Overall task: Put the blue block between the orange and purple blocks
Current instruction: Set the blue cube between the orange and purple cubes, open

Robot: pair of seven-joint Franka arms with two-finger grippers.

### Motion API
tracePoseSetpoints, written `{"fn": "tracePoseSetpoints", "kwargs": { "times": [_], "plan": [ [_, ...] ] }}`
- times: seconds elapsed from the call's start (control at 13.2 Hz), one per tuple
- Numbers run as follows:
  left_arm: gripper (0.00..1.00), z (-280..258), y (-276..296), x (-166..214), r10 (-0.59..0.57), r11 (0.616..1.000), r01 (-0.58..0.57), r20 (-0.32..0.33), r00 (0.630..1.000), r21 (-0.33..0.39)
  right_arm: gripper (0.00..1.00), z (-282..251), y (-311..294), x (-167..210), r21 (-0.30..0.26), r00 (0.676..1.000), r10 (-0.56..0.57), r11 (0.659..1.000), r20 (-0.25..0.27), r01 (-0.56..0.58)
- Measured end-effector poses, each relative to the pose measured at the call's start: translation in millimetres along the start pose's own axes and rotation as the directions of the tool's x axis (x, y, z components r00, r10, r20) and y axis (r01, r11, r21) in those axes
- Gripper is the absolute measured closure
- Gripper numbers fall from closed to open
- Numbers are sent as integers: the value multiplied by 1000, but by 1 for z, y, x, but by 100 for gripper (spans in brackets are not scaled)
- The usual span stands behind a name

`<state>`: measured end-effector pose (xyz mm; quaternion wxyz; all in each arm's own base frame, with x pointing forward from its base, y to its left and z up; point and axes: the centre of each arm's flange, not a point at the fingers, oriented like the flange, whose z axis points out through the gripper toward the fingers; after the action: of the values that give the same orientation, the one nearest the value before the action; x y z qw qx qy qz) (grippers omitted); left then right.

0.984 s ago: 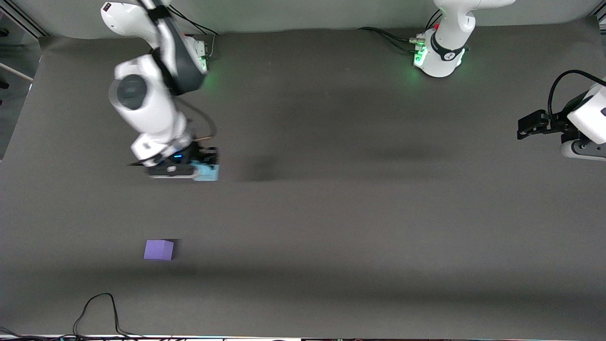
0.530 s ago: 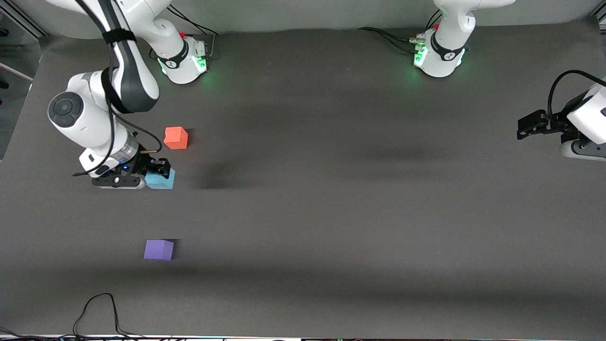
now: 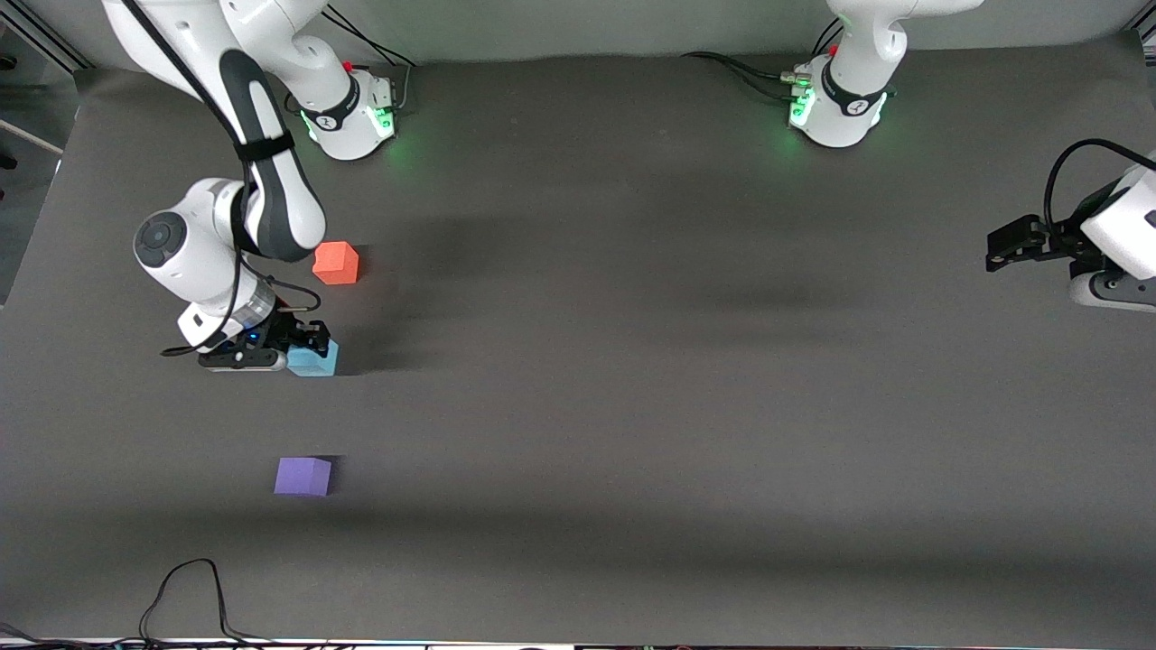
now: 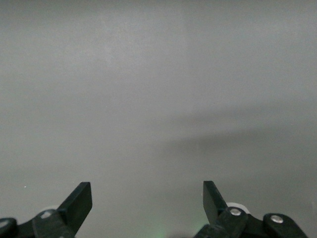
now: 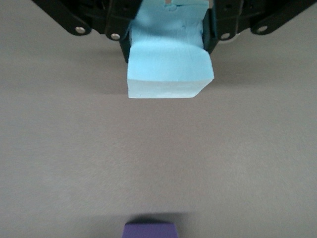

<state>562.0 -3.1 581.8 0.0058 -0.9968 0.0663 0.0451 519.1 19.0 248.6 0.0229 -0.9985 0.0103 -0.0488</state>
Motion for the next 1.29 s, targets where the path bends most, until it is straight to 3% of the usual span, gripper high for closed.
{"fn": "tracePoseSetpoints", "kwargs": {
  "times": [0.98, 1.29],
  "plan": [
    [0, 0, 2, 0, 3, 1000, -3, 1, 1000, 0, 38, 28, 8, -3, -1, 1000, -8, 1000, 11, 8],
    [0, 0, 2, 0, 4, 1000, -4, 1, 1000, 0, 1, 28, 7, -2, 6, 1000, 5, 1000, 6, -5]
  ]
}}
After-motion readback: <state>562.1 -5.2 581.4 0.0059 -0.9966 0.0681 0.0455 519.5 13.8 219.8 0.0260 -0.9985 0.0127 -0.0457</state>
